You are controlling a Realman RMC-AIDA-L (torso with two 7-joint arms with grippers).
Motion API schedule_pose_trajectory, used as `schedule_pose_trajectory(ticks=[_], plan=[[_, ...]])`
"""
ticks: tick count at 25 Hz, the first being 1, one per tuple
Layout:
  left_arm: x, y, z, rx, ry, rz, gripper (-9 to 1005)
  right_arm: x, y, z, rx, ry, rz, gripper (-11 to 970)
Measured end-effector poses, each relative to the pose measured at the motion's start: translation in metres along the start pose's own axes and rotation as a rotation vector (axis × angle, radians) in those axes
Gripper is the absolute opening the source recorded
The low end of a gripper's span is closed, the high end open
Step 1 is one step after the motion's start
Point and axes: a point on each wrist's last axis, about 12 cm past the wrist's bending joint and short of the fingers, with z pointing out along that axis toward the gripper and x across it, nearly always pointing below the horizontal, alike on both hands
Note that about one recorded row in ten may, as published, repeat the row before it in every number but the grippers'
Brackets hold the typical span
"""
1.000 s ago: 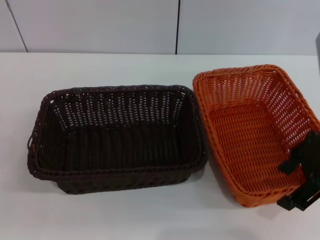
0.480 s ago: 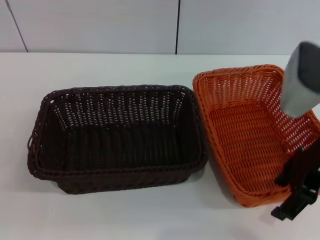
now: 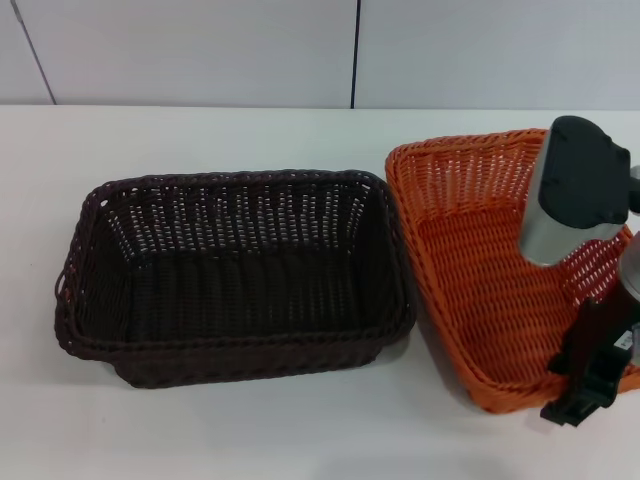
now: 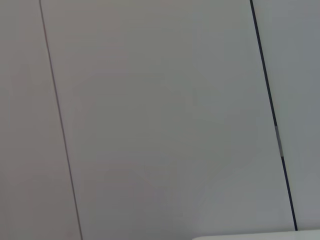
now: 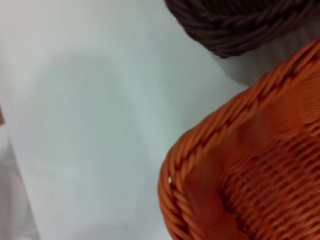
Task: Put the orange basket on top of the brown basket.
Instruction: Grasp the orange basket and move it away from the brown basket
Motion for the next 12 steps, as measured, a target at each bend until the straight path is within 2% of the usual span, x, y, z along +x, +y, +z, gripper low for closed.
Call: schedule_pose_trajectory(ticks=[3, 8, 12], plan=[[0.002, 0.001, 0.0, -0.001, 0.008, 0.009, 773, -0.004, 0.0, 0.004, 0.03, 0.018, -0.02, 637], [0.002, 0.001, 0.002, -0.001, 0.009, 0.014, 773, -0.012, 0.001, 0.002, 0.074, 0.014, -0.033, 395], [0.002, 0.002, 0.002, -0.002, 0.007, 0.018, 772, -0.019, 0.0, -0.006, 0.135, -0.033, -0.017, 328]])
